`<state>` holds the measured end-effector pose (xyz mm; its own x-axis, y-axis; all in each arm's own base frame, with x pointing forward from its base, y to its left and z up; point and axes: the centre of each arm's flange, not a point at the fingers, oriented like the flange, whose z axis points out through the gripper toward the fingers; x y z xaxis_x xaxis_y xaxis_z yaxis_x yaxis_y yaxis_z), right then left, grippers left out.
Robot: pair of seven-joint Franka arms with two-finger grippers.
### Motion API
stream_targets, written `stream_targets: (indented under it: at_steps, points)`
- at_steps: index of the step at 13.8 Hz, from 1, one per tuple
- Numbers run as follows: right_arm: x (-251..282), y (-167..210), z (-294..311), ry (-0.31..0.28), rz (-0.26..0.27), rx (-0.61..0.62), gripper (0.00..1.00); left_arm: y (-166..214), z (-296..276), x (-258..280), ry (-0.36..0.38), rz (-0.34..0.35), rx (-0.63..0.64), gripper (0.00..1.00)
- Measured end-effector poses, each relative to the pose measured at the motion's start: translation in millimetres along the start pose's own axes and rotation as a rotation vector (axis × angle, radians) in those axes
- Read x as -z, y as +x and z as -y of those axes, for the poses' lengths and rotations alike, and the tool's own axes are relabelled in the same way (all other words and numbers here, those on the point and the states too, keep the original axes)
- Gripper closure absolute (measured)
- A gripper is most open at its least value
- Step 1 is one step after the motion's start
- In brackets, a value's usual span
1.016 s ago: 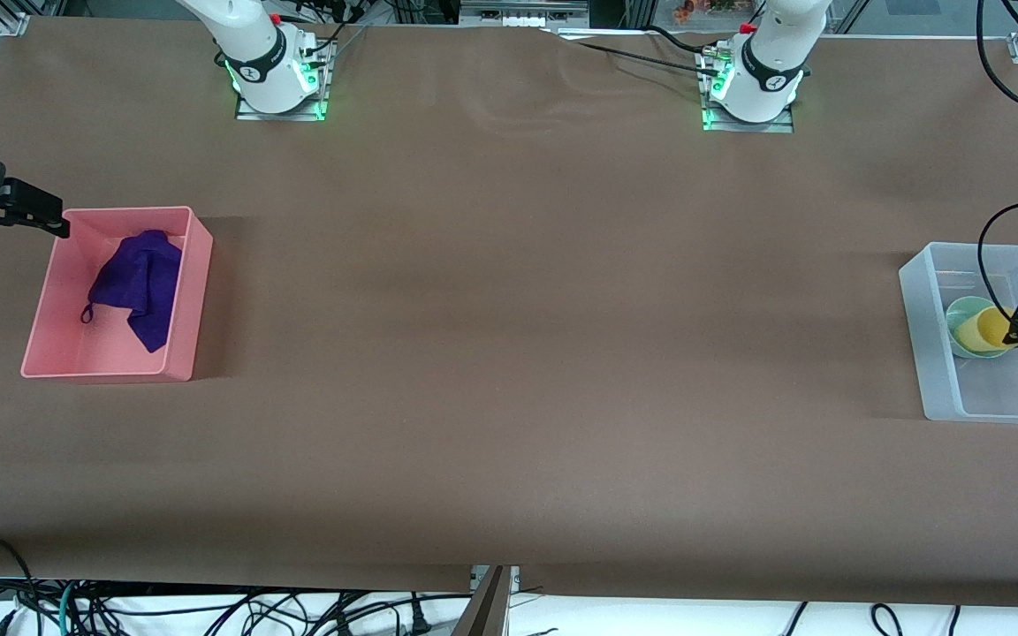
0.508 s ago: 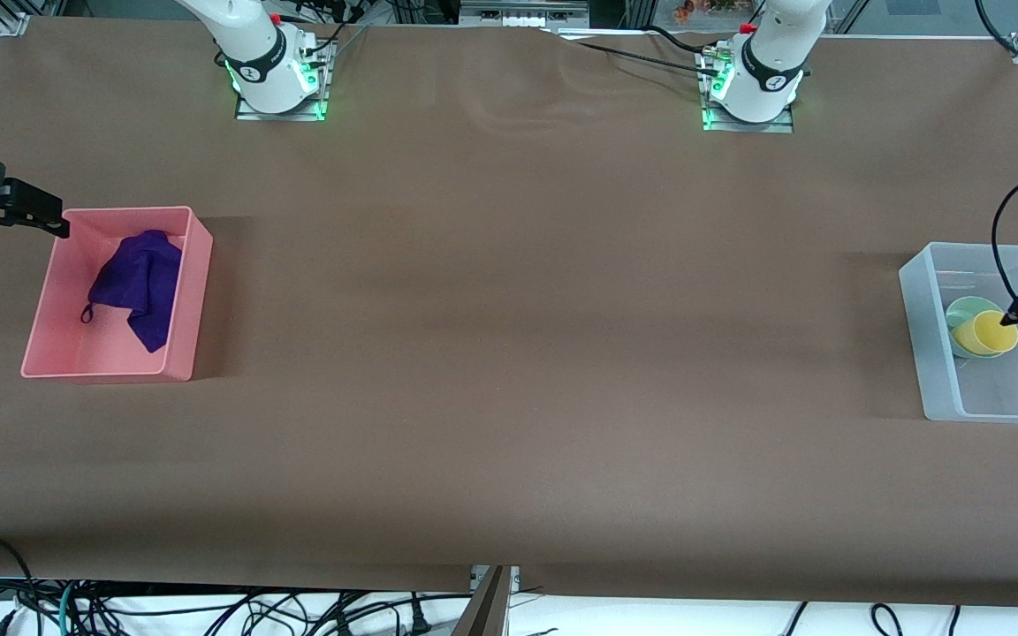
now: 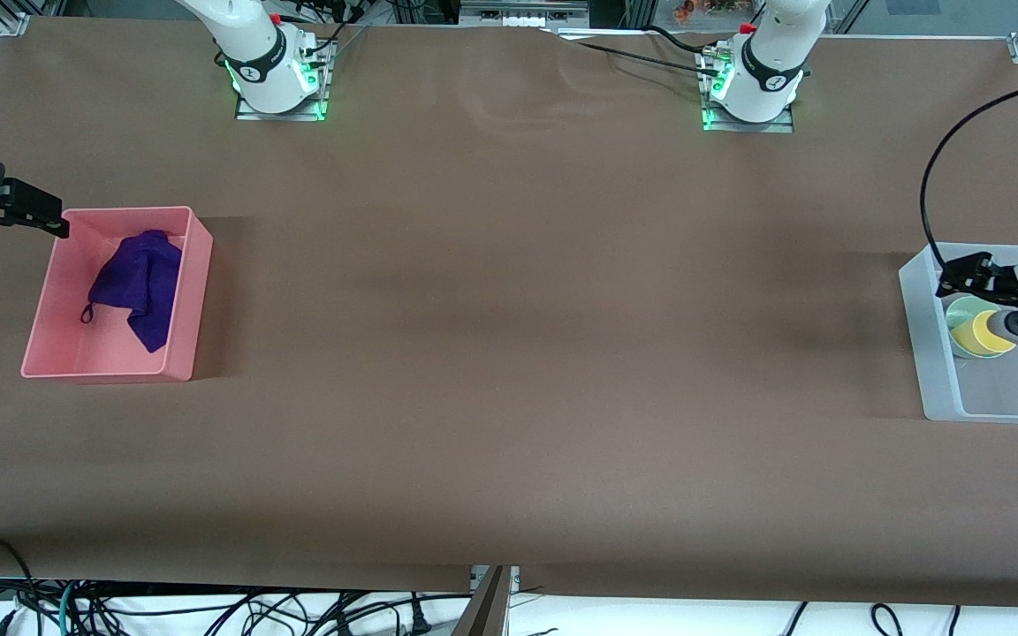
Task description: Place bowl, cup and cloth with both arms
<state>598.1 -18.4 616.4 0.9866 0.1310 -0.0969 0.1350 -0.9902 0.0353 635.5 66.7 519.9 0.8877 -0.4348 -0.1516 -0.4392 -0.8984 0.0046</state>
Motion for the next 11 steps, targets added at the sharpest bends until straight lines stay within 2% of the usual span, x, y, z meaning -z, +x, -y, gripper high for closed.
stream_targets:
  at_steps: [2, 4, 5, 8, 11]
  points:
    - [0.0, 0.0, -0.2, 0.000, 0.000, 0.000, 0.00, 7.4, -24.5, 13.6, 0.007, -0.007, 0.009, 0.00]
    - [-0.1, 0.0, -0.3, 0.000, 0.000, -0.001, 0.00, 10.9, -45.2, 23.4, -0.052, -0.038, 0.085, 0.00]
    - [-0.1, 0.0, -0.3, 0.000, 0.000, 0.000, 0.00, 9.8, -51.7, 27.5, -0.058, -0.060, 0.133, 0.00]
    - [-0.1, 0.0, -0.7, 0.000, 0.000, -0.001, 0.00, -1.9, -78.4, 29.9, -0.008, -0.108, 0.266, 0.00]
    - [-0.3, -0.1, -1.3, 0.000, 0.001, -0.002, 0.00, -19.4, -101.8, 26.2, 0.015, -0.116, 0.299, 0.00]
